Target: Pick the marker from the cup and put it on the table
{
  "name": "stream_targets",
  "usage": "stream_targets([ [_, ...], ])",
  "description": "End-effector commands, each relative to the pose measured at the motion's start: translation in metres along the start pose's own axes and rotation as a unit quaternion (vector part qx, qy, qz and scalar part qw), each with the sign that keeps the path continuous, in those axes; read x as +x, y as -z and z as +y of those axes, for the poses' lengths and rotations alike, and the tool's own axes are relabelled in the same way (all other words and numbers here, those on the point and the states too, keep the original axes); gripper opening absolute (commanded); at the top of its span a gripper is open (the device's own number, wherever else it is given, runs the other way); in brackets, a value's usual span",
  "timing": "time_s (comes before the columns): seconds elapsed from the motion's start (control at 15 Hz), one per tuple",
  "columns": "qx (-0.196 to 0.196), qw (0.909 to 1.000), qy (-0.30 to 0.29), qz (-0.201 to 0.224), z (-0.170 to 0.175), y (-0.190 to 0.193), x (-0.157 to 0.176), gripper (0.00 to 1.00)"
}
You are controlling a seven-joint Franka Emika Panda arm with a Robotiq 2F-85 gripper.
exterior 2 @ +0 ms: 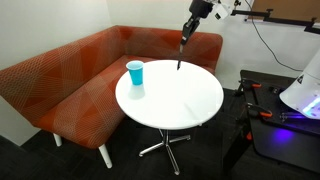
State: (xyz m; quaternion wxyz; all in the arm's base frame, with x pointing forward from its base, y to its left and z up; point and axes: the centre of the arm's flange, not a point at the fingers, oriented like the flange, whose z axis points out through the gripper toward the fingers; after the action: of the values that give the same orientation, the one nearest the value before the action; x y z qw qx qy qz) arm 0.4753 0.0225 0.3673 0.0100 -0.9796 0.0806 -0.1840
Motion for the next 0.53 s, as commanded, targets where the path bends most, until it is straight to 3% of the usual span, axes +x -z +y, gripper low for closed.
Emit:
stream_targets([
  [0.0,-0.037,0.9982,0.008,-0.045,-0.005,-0.002,0.014,0.02],
  [0.47,-0.154,0.9831,0.055,-0.082,-0.031,-0.039,0.041,0.02],
])
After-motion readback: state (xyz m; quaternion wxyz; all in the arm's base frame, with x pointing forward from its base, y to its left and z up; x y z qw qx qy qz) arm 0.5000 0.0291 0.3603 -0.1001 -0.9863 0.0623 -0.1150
